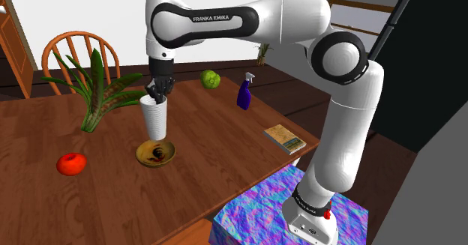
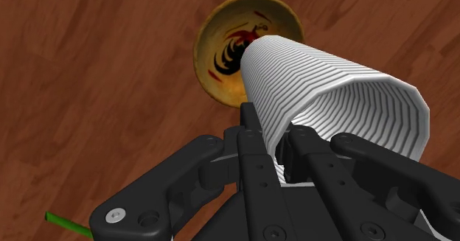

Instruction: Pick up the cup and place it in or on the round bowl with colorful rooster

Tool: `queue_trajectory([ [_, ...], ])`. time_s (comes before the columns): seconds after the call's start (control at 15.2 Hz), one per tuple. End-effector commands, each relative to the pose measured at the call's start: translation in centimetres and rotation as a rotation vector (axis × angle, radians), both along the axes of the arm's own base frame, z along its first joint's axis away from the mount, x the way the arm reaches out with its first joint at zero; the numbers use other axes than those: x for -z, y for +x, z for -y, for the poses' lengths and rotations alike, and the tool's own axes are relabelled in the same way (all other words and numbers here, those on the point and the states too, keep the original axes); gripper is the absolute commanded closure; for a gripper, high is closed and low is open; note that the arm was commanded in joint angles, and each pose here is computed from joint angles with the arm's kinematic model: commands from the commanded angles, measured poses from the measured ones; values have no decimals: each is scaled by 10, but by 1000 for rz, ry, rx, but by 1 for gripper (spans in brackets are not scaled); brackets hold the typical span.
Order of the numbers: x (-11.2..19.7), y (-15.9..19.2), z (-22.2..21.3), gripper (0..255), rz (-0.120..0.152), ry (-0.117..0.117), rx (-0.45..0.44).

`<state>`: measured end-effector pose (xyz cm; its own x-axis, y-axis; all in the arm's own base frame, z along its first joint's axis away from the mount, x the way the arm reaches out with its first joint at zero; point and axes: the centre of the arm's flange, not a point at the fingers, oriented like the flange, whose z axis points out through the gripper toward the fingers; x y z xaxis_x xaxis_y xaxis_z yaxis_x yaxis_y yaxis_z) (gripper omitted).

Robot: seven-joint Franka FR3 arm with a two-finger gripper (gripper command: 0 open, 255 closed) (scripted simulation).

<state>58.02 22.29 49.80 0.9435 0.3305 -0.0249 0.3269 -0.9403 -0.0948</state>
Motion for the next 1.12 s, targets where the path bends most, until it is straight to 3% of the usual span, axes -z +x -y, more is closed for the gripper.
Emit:
queue_trajectory([
  [0.0, 11, -1, 0, 255, 1, 0, 0],
  [0.73, 73, -1, 0, 255, 1, 0, 0],
  [1.06, 73, -1, 0, 255, 1, 0, 0],
])
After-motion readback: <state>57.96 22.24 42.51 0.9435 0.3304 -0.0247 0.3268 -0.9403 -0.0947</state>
